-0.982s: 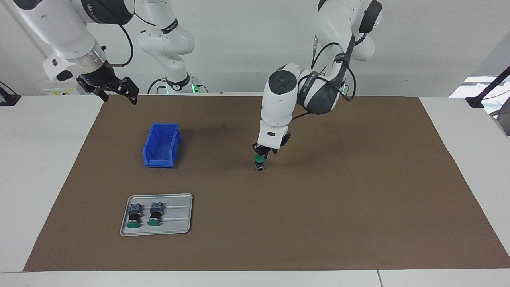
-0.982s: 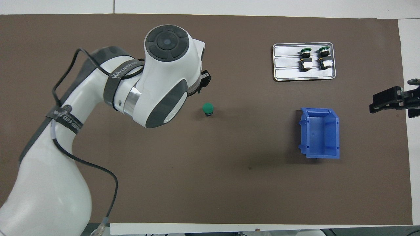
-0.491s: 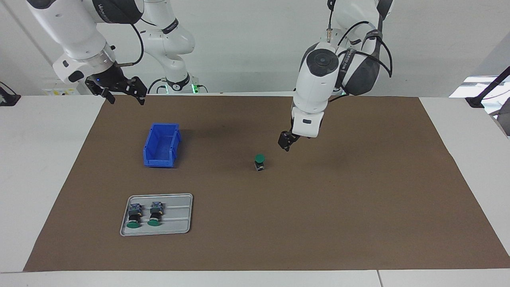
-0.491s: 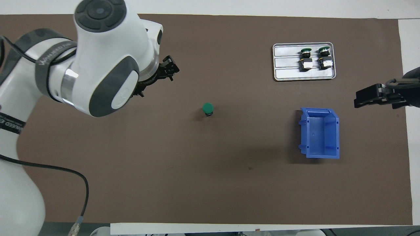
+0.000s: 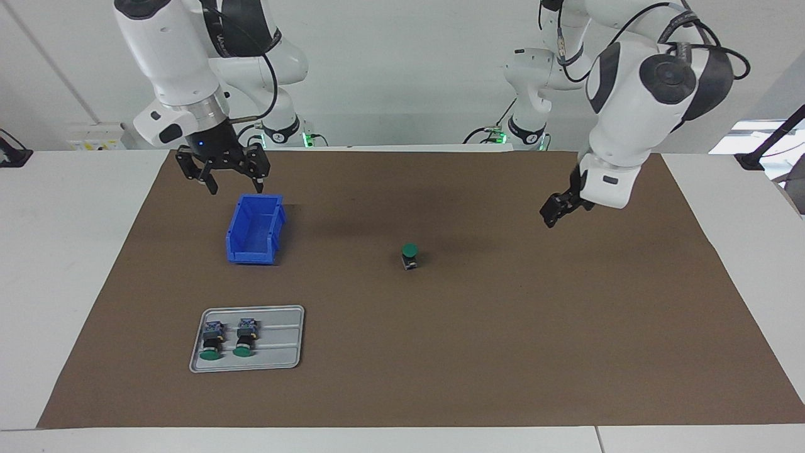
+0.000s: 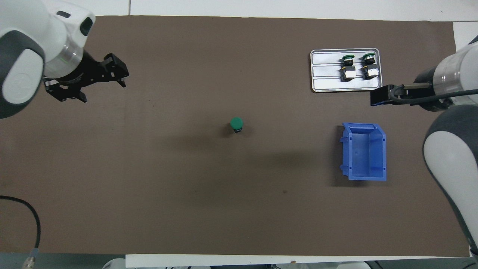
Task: Place and press button with both arms
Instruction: 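Withdraw the left gripper while the right gripper reaches toward the button, then move the right gripper above the green button at the table center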
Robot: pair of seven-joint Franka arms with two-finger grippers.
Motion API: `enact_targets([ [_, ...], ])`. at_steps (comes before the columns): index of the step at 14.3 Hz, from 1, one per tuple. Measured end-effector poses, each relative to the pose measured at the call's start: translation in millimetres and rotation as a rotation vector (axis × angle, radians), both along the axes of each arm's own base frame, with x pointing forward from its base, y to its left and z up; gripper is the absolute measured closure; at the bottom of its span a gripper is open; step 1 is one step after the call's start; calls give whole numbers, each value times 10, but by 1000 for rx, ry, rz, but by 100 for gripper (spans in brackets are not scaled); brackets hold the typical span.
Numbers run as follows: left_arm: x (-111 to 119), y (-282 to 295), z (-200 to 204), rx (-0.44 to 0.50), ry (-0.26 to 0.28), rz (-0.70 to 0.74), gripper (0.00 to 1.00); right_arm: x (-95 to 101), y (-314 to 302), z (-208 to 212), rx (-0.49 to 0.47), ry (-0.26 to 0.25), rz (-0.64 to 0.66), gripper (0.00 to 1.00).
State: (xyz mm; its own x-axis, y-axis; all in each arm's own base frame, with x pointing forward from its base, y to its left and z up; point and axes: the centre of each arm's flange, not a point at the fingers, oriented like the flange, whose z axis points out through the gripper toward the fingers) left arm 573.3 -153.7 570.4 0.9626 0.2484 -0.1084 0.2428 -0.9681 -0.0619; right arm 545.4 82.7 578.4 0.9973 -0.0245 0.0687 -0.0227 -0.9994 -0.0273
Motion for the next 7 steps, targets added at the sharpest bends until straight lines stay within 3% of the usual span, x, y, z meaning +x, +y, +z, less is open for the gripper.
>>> enact_targets([
  [7,-413,552,38,-12,80,-159,0,46,1345,-674,21,27,-25,7],
])
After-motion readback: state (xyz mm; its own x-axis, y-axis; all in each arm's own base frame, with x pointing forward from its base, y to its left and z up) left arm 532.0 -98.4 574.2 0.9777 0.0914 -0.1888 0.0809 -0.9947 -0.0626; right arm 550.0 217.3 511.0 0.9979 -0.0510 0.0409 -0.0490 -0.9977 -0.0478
